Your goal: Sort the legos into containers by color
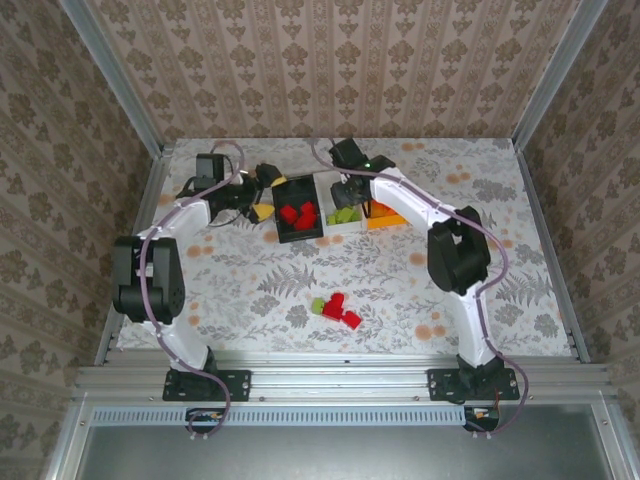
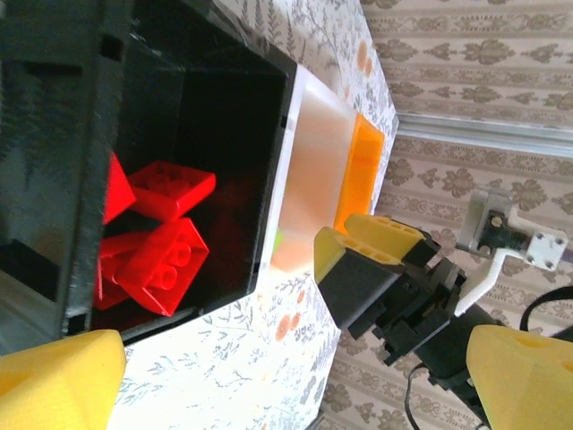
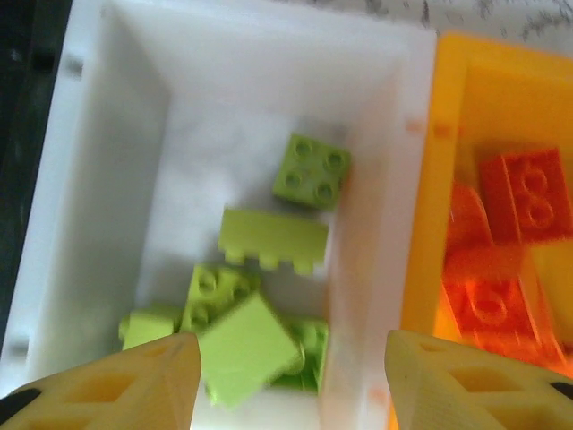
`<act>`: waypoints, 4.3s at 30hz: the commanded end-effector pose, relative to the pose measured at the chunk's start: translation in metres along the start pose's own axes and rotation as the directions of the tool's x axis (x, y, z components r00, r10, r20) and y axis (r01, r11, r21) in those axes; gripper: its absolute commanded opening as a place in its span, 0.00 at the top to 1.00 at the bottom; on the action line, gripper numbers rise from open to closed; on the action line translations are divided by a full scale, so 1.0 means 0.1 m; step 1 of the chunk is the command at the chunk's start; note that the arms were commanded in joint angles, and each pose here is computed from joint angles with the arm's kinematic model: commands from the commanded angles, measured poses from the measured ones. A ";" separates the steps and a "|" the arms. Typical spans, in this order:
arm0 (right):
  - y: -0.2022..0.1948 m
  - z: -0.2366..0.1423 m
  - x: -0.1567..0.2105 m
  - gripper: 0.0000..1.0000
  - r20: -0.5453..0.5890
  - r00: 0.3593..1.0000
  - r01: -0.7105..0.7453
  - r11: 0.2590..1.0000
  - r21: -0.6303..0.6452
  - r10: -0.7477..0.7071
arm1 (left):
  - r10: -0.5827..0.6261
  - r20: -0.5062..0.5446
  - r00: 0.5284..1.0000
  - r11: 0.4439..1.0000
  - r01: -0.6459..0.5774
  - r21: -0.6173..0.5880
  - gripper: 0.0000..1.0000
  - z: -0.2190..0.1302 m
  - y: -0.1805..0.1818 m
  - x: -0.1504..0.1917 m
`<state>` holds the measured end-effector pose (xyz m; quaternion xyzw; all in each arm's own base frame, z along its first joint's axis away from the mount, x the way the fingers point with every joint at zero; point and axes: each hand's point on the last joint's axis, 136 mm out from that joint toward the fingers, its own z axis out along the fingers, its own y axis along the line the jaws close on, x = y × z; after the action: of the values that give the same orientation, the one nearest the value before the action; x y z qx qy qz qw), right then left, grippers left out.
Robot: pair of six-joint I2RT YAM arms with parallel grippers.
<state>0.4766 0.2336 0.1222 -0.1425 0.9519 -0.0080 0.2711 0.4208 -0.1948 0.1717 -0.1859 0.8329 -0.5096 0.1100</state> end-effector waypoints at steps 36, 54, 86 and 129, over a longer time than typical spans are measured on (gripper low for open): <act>1.09 -0.55 2.89 0.42 -0.234 0.899 0.315 0.917 -0.245 -0.371 | 0.232 -0.329 0.915 0.970 -0.241 0.012 0.00 0.71 -0.35 1.13; 0.81 -1.31 1.82 0.64 0.015 0.932 0.363 0.927 -0.097 -0.363 | 0.163 -0.069 0.984 0.986 -0.161 0.032 0.00 0.00 -0.38 0.15; 1.37 -0.10 -0.30 0.40 0.139 0.966 0.233 0.967 -0.100 -0.219 | -0.005 0.075 0.997 1.000 0.004 0.010 0.00 -0.35 0.06 -0.43; 1.30 -0.32 2.40 0.53 -0.265 0.891 -0.394 0.918 -0.052 0.368 | 0.196 -0.189 0.962 0.979 -0.202 -0.017 0.00 0.38 -0.38 0.74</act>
<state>0.2377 0.2884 0.0263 0.0253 0.9844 0.0784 0.1555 0.3738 -0.2710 0.1712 -0.0747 0.8663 -0.4902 0.0598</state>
